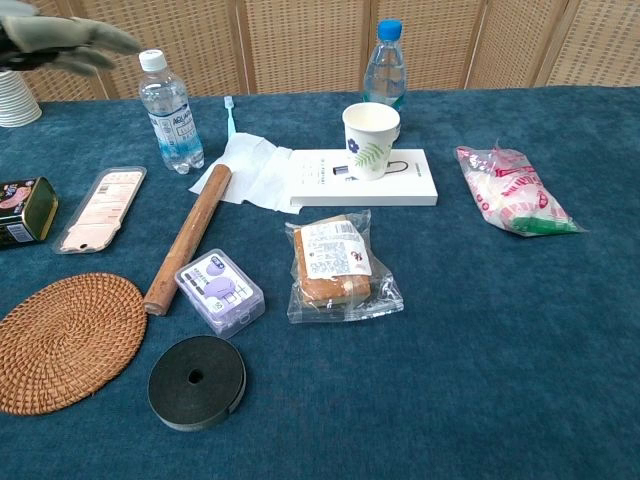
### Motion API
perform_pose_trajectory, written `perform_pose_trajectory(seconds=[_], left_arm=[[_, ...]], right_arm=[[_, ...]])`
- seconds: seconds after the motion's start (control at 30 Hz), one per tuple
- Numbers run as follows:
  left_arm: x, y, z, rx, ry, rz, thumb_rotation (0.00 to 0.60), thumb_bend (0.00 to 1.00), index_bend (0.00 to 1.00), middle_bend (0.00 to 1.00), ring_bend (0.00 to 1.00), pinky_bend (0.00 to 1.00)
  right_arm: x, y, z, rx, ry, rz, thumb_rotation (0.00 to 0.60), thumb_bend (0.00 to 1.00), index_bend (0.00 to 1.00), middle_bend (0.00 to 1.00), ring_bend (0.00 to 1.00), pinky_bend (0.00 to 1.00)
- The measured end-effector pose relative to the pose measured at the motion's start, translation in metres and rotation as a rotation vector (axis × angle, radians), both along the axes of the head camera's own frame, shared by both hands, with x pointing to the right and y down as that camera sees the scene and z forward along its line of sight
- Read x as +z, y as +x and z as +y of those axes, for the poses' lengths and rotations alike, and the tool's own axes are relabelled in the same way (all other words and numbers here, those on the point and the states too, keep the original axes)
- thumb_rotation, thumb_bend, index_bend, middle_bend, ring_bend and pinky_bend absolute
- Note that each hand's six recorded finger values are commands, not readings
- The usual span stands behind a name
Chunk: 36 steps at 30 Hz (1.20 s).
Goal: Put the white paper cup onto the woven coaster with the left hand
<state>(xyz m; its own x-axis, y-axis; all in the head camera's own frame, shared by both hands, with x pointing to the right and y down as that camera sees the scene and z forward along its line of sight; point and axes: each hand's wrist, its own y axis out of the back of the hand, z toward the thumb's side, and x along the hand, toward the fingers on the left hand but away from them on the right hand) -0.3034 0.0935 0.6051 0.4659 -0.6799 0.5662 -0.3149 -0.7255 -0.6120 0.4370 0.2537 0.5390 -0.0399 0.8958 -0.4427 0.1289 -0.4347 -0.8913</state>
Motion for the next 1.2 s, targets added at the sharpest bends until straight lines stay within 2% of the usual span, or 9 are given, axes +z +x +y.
perform_pose_trajectory(seconds=[0.03,0.1,0.2,0.33,0.67,0.9,1.2], left_arm=[[0.002,0.006,-0.002,0.007,-0.003,0.004,0.103,0.50,0.00,0.00,0.00,0.00],[0.007,0.019,-0.008,0.011,-0.009,0.022,0.219,0.50,0.00,0.00,0.00,0.00],[0.013,0.035,-0.017,0.004,-0.022,0.050,0.362,0.50,0.00,0.00,0.00,0.00],[0.021,0.055,-0.026,0.006,-0.026,0.074,0.434,0.50,0.00,0.00,0.00,0.00],[0.042,0.101,-0.043,0.073,0.011,0.036,0.536,0.50,0.00,0.00,0.00,0.00],[0.054,0.125,-0.052,0.110,0.032,0.000,0.560,0.50,0.00,0.00,0.00,0.00],[0.064,0.156,-0.057,0.170,0.059,-0.051,0.560,0.50,0.00,0.00,0.00,0.00]], right_arm=[[0.000,0.000,0.000,0.001,0.000,-0.001,0.600,0.55,0.10,0.00,0.02,0.00],[0.000,0.001,0.001,0.005,0.001,-0.003,0.600,0.55,0.10,0.00,0.02,0.00],[-0.001,0.003,0.001,0.015,0.005,-0.004,0.600,0.55,0.10,0.00,0.02,0.00],[-0.004,0.006,0.000,0.026,0.011,-0.008,0.600,0.55,0.10,0.00,0.02,0.00],[-0.009,0.013,0.002,0.047,0.016,-0.015,0.600,0.55,0.10,0.00,0.02,0.00],[-0.013,0.016,0.002,0.058,0.025,-0.020,0.600,0.55,0.10,0.00,0.02,0.00],[-0.018,0.024,0.008,0.096,0.036,-0.031,0.600,0.55,0.10,0.00,0.02,0.00]])
